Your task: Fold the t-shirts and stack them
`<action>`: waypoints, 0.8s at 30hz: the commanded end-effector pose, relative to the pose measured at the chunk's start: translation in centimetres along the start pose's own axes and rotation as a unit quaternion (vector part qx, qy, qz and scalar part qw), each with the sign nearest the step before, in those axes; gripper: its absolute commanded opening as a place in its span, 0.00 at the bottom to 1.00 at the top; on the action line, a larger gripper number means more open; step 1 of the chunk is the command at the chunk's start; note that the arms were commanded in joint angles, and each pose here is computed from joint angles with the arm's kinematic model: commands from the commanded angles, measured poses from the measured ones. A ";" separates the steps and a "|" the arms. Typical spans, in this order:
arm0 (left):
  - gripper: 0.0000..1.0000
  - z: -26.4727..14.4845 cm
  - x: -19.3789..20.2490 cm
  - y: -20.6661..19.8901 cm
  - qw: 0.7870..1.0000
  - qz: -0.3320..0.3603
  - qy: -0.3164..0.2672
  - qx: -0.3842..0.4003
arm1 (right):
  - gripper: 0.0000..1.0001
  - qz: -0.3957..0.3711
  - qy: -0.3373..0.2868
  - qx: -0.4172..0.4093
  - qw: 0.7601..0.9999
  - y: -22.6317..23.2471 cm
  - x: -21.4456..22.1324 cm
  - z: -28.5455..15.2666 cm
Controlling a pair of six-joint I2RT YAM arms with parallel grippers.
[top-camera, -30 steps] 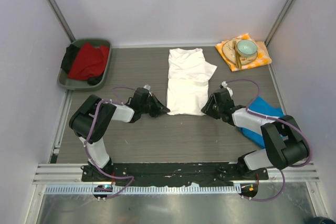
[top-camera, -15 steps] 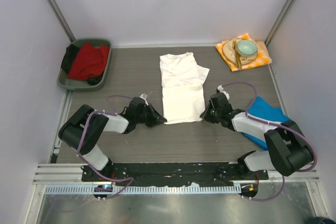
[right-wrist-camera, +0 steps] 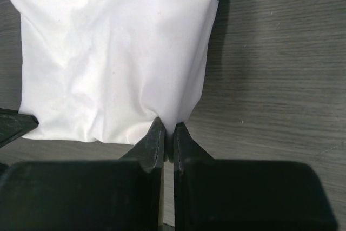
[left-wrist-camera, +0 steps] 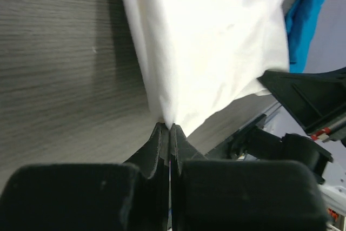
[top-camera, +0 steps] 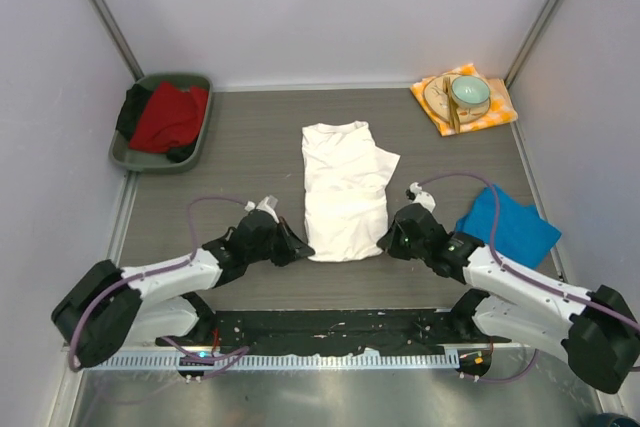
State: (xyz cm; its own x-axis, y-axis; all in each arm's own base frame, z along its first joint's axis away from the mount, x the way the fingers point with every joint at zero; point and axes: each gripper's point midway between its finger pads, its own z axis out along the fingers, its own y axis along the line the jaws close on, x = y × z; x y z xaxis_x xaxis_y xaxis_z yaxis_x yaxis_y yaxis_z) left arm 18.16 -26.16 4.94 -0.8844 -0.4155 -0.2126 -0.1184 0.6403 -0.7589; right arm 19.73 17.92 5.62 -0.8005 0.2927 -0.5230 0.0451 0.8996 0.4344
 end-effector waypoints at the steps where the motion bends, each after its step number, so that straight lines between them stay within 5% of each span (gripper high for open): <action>1: 0.00 -2.4 -1.4 -1.5 0.999 0.011 -0.045 -0.007 | 0.01 0.015 -0.043 -0.004 0.999 1.1 -1.7 -2.2; 15: 0.00 -4.4 -7.9 -10.8 0.988 0.098 -0.117 0.017 | 0.01 -0.042 -0.156 -0.015 0.987 7.7 -11.4 -4.6; 24: 0.00 -4.9 -14.4 -14.7 0.983 0.089 -0.154 0.041 | 0.01 -0.048 -0.199 -0.008 0.979 10.4 -18.2 -4.4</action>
State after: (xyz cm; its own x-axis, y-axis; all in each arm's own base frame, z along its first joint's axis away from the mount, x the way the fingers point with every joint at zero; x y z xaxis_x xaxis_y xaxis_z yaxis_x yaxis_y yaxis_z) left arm 27.93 -26.67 18.77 -0.7456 -0.4656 -0.4768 0.0208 0.6989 -0.7149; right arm 28.32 20.77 18.16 -0.6172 0.2590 -0.7429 -0.0275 0.9366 0.3494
